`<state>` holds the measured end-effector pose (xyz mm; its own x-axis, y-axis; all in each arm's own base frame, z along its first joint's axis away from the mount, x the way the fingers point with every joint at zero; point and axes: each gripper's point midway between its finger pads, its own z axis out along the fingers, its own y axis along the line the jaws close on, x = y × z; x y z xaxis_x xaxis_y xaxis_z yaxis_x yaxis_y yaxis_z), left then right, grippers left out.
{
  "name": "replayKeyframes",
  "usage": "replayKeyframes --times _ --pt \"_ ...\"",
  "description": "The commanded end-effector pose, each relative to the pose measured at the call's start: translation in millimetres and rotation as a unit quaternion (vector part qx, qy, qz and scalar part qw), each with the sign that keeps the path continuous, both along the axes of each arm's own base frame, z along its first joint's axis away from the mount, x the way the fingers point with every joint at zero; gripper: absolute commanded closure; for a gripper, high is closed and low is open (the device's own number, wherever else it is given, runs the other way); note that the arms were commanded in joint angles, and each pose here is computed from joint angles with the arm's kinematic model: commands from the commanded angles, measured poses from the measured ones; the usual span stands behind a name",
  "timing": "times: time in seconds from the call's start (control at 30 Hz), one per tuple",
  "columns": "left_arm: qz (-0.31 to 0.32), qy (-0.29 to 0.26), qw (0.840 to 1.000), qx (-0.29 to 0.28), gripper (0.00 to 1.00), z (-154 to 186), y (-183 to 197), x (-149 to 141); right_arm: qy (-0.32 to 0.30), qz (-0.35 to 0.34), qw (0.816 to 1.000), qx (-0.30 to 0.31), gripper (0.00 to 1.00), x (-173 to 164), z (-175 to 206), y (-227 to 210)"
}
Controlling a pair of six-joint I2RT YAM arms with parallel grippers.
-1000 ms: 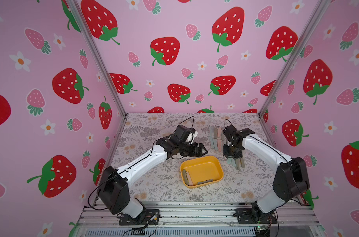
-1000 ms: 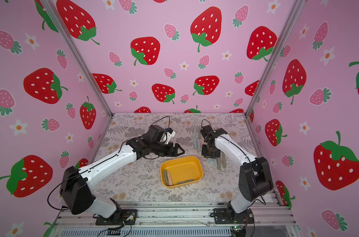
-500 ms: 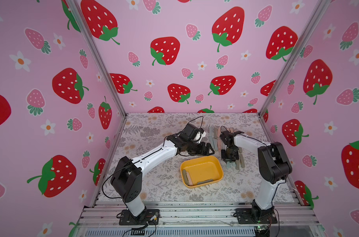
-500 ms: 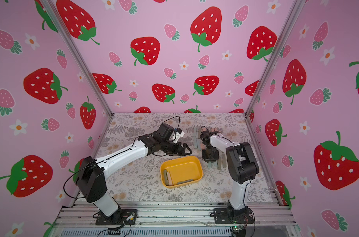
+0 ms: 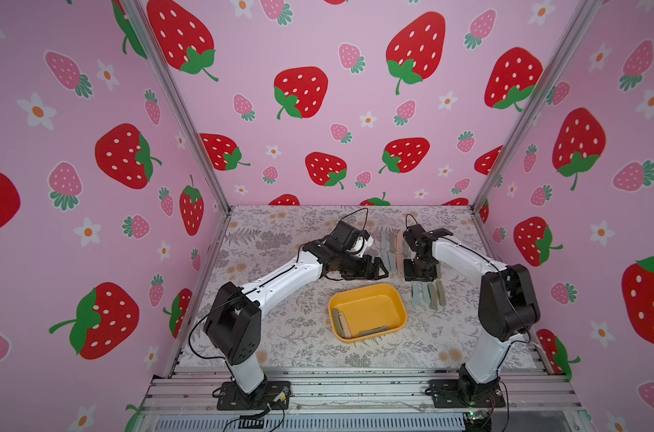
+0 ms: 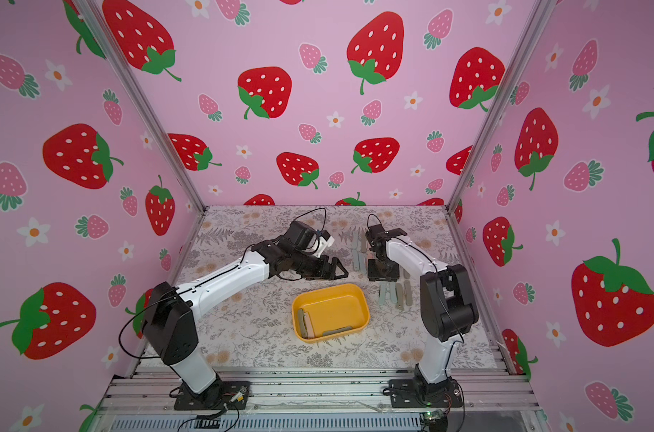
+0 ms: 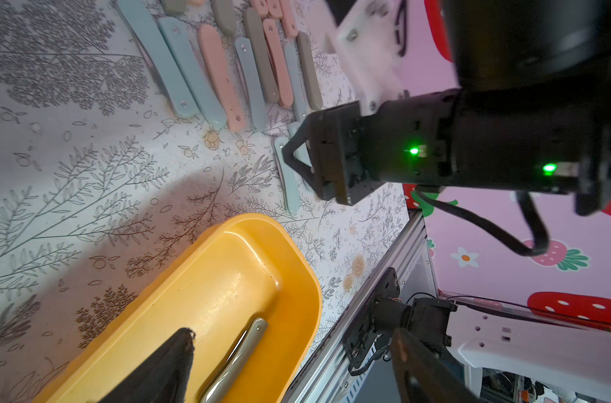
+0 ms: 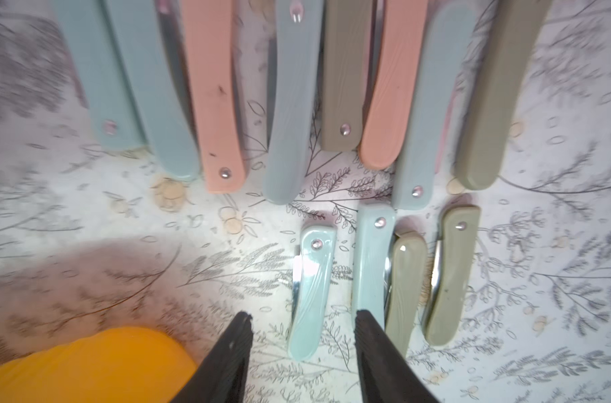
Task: Take the fruit knife out of the storage box
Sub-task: Pick up the fruit knife from the storage box.
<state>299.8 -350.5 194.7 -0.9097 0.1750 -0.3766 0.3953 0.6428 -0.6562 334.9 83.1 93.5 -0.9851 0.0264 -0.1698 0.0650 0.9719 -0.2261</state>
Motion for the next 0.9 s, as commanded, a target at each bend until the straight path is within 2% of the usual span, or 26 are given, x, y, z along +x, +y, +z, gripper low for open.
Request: replayKeyframes --times 0.0,0.1,0.27,0.63,0.87 --pt "0.013 -0.028 0.999 -0.012 0.11 27.9 22.2 1.0 -0.014 -0.001 0.999 0.046 0.51 -7.0 28.0 17.6" --pt "0.024 -0.034 0.999 -0.004 0.11 31.1 41.2 -5.5 -0.024 0.015 0.996 0.082 0.53 -13.3 39.4 44.4" --pt "0.048 -0.039 0.998 0.011 0.11 30.0 72.8 -26.4 -0.025 0.066 0.994 0.081 0.54 -29.6 41.2 90.6" --pt "0.130 -0.043 0.990 0.029 0.11 22.6 145.0 -92.0 0.001 0.169 0.983 0.071 0.55 -73.0 9.0 191.3" --pt "0.163 -0.044 0.985 0.037 0.10 17.7 180.1 -128.7 0.023 0.203 0.977 0.057 0.55 -99.8 -19.0 226.5"
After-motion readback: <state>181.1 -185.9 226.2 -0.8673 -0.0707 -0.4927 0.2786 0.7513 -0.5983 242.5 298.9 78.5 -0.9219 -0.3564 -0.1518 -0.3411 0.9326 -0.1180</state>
